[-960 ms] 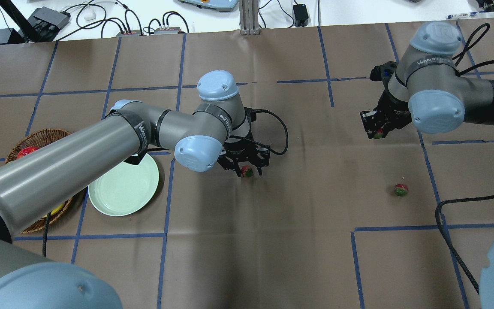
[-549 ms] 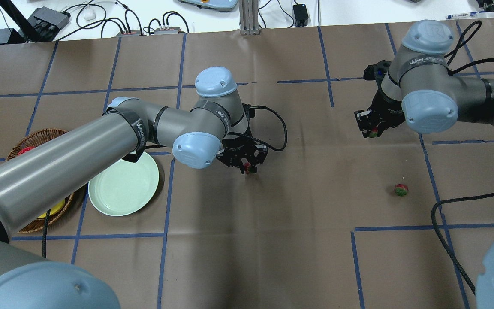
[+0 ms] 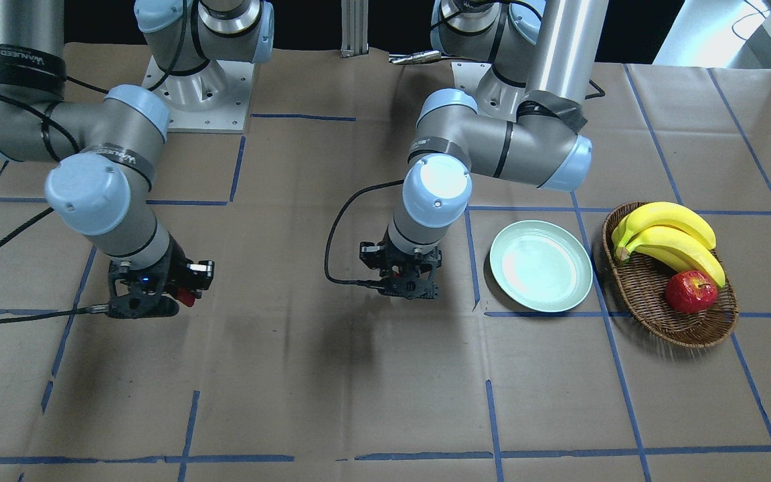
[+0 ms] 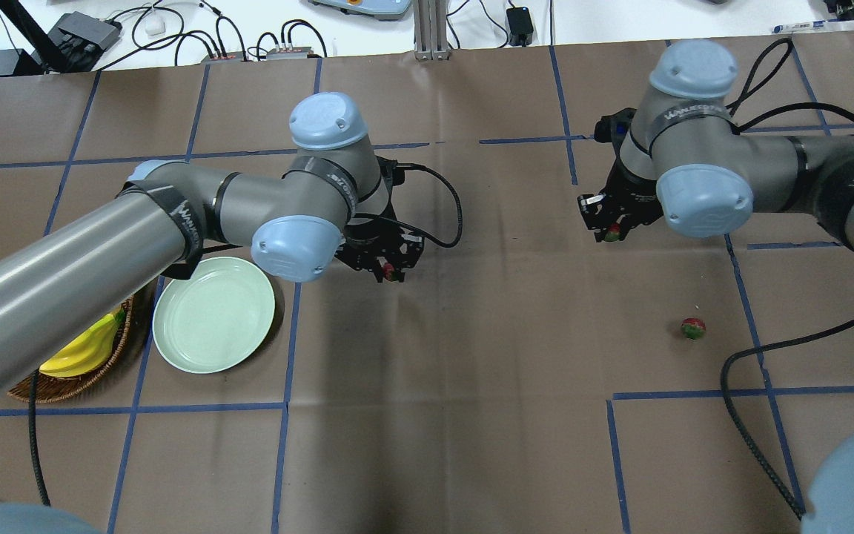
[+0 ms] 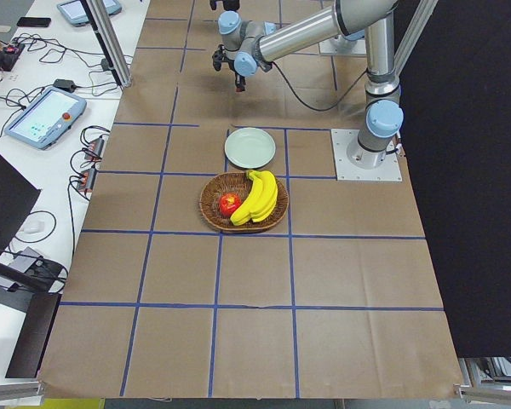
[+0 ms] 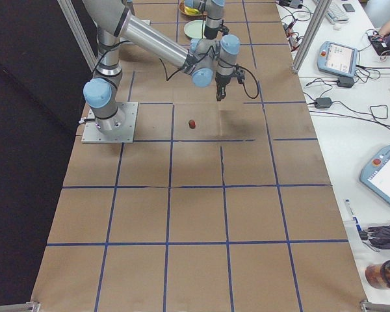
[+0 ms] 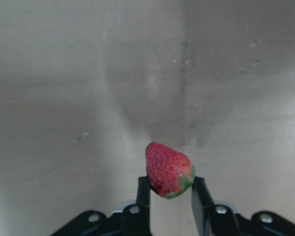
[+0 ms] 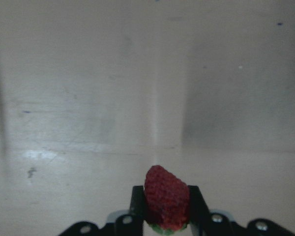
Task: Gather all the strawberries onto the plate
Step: 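Place the strawberry on the plate with the left gripper while the right carries another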
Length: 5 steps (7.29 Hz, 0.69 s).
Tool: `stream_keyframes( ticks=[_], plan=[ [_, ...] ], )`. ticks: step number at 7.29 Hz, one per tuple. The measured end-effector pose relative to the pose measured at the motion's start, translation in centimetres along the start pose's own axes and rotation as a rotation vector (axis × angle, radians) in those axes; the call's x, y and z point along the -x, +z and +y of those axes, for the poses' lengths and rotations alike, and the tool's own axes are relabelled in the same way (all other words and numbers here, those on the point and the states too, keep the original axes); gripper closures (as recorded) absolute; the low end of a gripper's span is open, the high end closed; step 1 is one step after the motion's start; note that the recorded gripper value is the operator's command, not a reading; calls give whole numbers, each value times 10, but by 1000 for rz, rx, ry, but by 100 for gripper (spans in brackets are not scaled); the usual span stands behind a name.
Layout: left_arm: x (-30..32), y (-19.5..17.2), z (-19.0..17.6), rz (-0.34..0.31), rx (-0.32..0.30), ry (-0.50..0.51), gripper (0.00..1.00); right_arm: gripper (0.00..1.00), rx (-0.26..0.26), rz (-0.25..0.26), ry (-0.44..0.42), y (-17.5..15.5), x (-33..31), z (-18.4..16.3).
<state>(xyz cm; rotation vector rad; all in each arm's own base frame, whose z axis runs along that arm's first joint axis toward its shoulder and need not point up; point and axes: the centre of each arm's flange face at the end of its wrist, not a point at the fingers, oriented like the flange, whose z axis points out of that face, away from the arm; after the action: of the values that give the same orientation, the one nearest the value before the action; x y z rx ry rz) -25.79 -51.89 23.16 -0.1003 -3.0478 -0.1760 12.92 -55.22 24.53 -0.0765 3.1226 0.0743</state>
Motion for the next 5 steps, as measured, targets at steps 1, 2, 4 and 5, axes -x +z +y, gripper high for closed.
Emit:
stream_keyframes(
  ticks=[1, 2, 4, 5],
  plan=[
    [38, -15, 10, -48, -17, 27, 100, 97, 0, -2, 10, 2, 40, 8],
    [77, -26, 24, -98, -22, 60, 100, 97, 3, -6, 25, 5, 78, 18],
    [143, -24, 49, -166, 12, 123, 100, 96, 14, -26, 62, 14, 144, 42],
    [172, -20, 55, -176, 35, 145, 98, 96, 11, -32, 74, 26, 174, 51]
  ],
)
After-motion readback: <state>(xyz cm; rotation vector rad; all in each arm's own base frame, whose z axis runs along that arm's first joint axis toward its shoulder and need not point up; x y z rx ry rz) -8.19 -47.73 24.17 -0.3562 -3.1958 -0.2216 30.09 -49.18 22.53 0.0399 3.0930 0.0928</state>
